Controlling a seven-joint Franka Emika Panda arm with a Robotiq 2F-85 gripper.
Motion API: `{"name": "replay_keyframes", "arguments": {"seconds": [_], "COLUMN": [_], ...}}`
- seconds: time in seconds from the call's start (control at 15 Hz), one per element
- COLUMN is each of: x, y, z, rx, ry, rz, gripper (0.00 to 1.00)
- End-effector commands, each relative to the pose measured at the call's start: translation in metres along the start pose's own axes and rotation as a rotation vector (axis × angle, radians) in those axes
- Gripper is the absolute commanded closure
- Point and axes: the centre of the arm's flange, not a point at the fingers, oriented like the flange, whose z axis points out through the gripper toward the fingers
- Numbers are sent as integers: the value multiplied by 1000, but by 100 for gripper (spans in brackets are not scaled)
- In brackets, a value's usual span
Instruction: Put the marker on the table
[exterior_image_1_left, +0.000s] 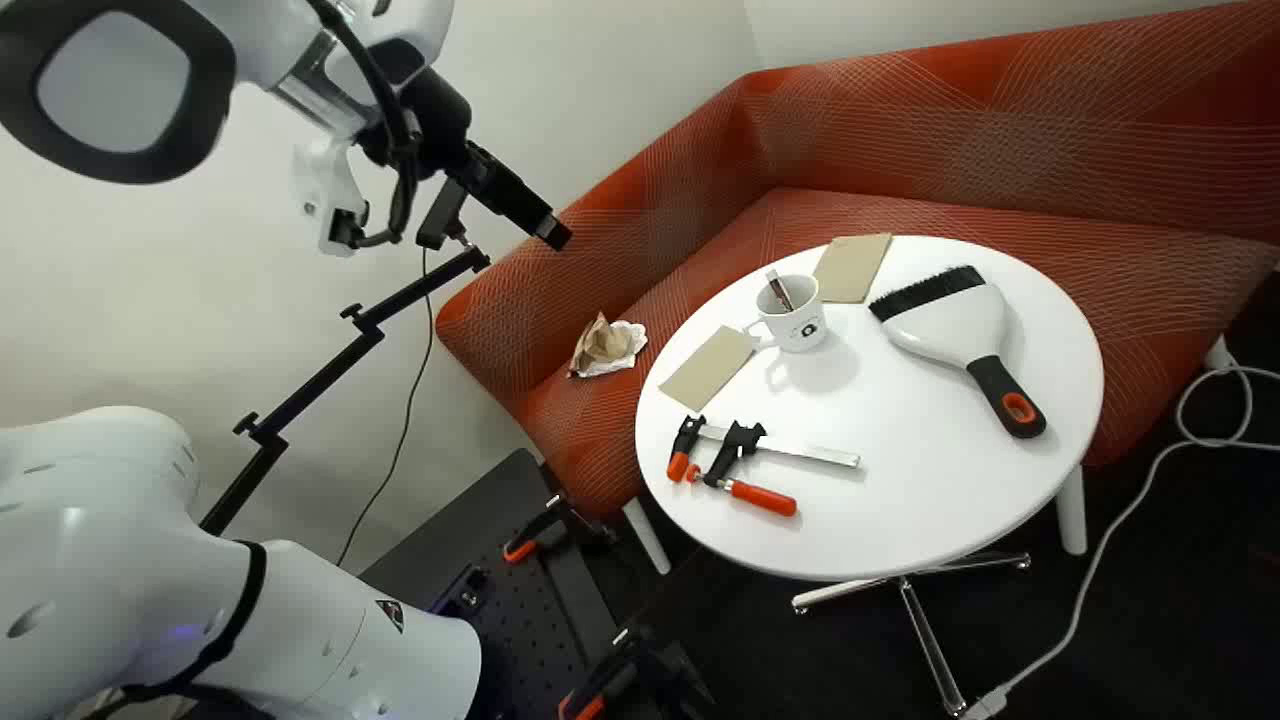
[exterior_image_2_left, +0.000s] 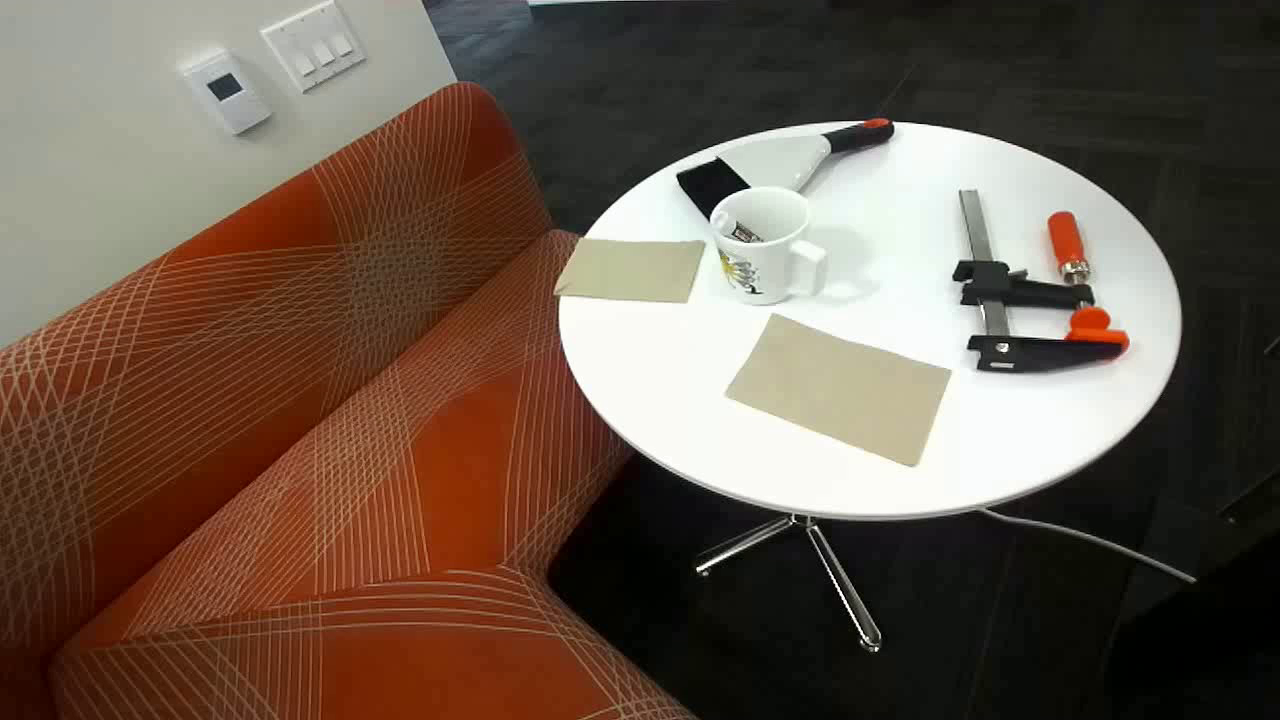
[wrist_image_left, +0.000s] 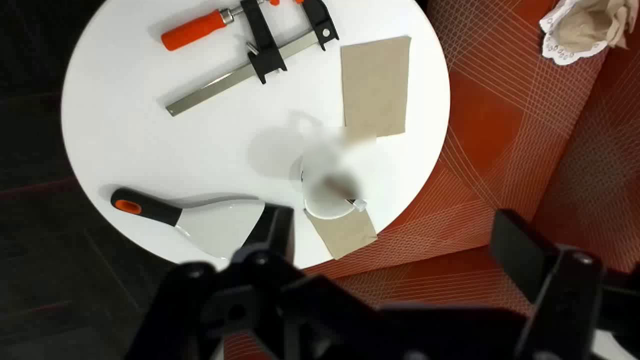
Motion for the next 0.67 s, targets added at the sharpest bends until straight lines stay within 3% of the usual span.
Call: {"name": "replay_keyframes", "arguments": {"seconds": [0.0, 0.6], "x": [0, 5], "y": [0, -2], "z": [1, 5], "rx": [0, -8], "ry": [-3, -1], "rz": [1, -18], "gripper": [0, 0]}}
